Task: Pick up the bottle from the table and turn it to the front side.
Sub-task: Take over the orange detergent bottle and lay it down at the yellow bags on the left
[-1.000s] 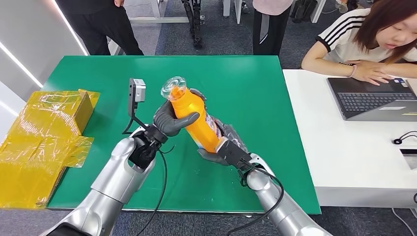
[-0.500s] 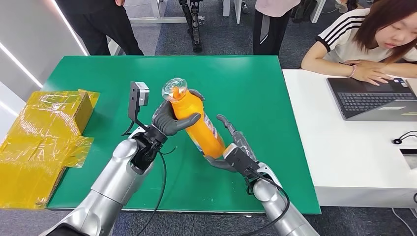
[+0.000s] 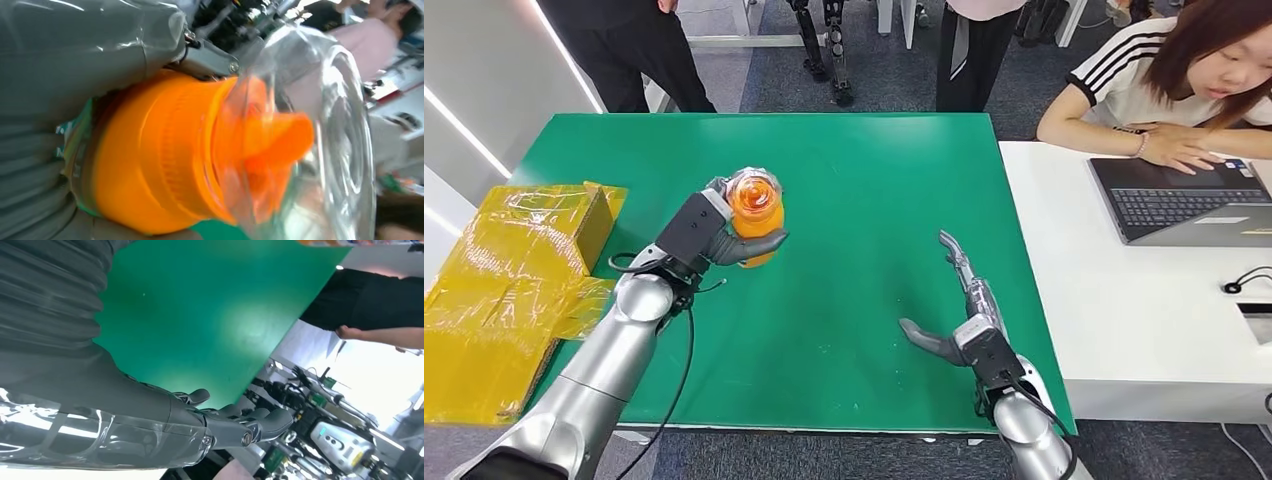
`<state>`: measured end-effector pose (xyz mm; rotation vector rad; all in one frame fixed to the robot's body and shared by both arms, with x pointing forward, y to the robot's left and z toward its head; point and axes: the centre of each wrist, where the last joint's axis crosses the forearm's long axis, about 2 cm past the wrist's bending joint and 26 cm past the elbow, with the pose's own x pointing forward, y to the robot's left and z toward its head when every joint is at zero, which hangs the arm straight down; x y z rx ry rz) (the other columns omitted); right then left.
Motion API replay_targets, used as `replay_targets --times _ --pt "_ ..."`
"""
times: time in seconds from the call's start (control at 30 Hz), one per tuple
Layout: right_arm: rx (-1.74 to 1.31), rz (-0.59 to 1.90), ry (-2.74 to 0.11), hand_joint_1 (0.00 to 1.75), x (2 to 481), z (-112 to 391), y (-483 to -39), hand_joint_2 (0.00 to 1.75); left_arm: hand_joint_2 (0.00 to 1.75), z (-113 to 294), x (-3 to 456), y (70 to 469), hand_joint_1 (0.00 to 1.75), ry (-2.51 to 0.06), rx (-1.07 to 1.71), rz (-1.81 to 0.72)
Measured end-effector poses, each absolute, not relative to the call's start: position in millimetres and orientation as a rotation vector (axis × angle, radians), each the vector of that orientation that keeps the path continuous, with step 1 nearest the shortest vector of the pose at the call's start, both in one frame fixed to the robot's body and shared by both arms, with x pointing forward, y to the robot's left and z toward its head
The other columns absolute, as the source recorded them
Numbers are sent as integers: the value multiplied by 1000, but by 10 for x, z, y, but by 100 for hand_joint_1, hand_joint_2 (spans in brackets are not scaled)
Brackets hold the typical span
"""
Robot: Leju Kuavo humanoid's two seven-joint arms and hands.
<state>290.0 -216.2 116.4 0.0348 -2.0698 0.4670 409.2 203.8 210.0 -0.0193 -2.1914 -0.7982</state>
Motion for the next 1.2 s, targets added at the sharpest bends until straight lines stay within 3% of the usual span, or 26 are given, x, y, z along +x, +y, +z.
replay_targets --times 0.13,0.37,0.67,0.9,1.2 --pt "8 433 -2100 0 2768 1193 -2299 175 175 2324 4218 2370 175 -2255 345 -984" --pt "-18 415 -2144 0 2640 1248 -2414 175 175 2572 4291 2799 175 -2239 695 -1161" --pt "-79 363 -2220 0 2440 1369 -2503 175 175 2738 4210 3590 175 -1842 1383 -1647" --pt "-119 342 -2234 0 2255 1377 -2603 175 175 2472 3982 4003 175 -1494 1528 -1848" --pt "-140 337 -2240 0 1973 1375 -2677 175 175 1948 3633 4386 175 -1094 1285 -1968"
